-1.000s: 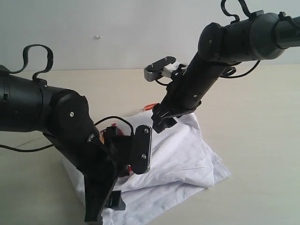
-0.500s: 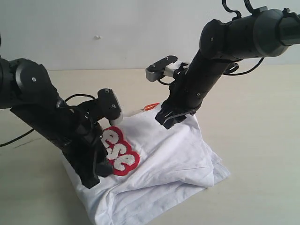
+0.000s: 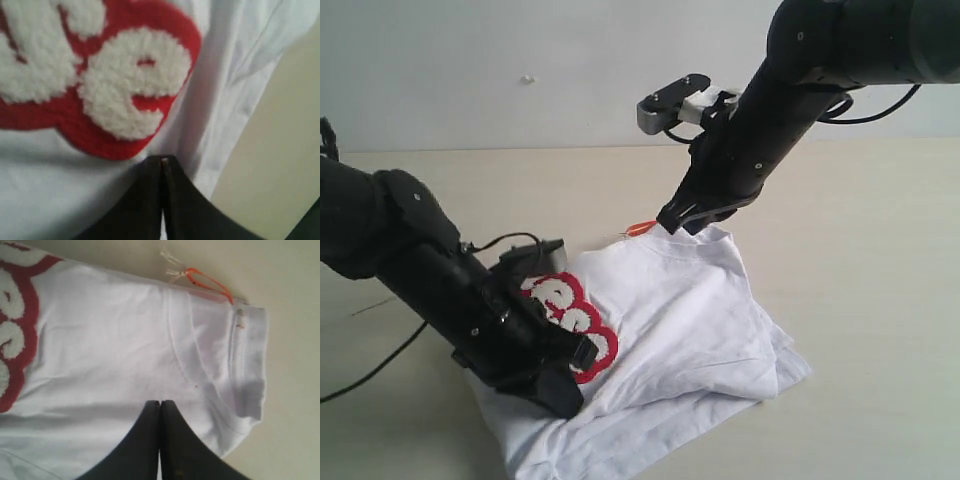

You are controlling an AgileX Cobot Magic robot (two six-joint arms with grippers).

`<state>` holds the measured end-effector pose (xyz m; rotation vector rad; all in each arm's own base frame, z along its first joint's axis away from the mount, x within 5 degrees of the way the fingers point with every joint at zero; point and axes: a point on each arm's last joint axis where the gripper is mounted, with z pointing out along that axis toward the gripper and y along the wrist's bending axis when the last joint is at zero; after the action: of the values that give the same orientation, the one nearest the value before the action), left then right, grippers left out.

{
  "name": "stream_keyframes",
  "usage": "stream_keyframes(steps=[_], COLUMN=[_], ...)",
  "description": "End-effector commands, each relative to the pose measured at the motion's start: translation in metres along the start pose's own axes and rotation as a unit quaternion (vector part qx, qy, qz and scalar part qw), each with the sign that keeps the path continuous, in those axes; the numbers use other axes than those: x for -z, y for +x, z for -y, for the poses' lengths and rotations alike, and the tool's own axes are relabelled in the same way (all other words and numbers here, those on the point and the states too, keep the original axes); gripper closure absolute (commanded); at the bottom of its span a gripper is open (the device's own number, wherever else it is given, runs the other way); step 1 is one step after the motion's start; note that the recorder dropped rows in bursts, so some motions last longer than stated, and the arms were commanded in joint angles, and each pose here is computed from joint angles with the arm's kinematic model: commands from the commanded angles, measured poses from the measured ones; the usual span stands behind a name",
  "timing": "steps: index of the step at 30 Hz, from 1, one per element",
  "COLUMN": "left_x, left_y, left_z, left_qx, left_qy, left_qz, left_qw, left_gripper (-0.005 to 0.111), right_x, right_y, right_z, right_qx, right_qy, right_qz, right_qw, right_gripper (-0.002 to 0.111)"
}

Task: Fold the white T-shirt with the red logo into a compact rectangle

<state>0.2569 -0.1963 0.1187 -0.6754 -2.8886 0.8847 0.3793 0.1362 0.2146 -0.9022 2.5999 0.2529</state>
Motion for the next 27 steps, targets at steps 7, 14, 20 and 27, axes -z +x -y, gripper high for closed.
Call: stream_keyframes(steps=[7, 14, 20, 27], left_x=[-0.011, 0.027, 0.039, 0.027], left_y=[0.004, -0.02, -0.046, -0.046], left_z=[-0.046, -0.087, -0.084, -0.061], left_qx=[-0.029, -0.08, -0.075, -0.082], left_qy=[-0.149, -0.279, -0.28, -0.241], left_qz=[-0.026, 0.001, 0.09, 0.072], left_qw=[0.988, 0.957, 0.953, 0.964], left_gripper=[0.104, 0.104, 0.104, 0.104], right_x=[0.012, 0.012, 0.012, 0.012], right_y=[-0.004, -0.005, -0.005, -0.006], right_z=[0.0, 0.001, 0.002, 0.002], right_qx=[-0.005, -0.008, -0.01, -0.019], right_qy=[0.015, 0.018, 0.023, 0.025], right_qz=[0.018, 0.022, 0.025, 0.031], right_qw=[1.0, 1.0, 0.999, 0.999], right_gripper=[0.108, 0.108, 0.108, 0.108])
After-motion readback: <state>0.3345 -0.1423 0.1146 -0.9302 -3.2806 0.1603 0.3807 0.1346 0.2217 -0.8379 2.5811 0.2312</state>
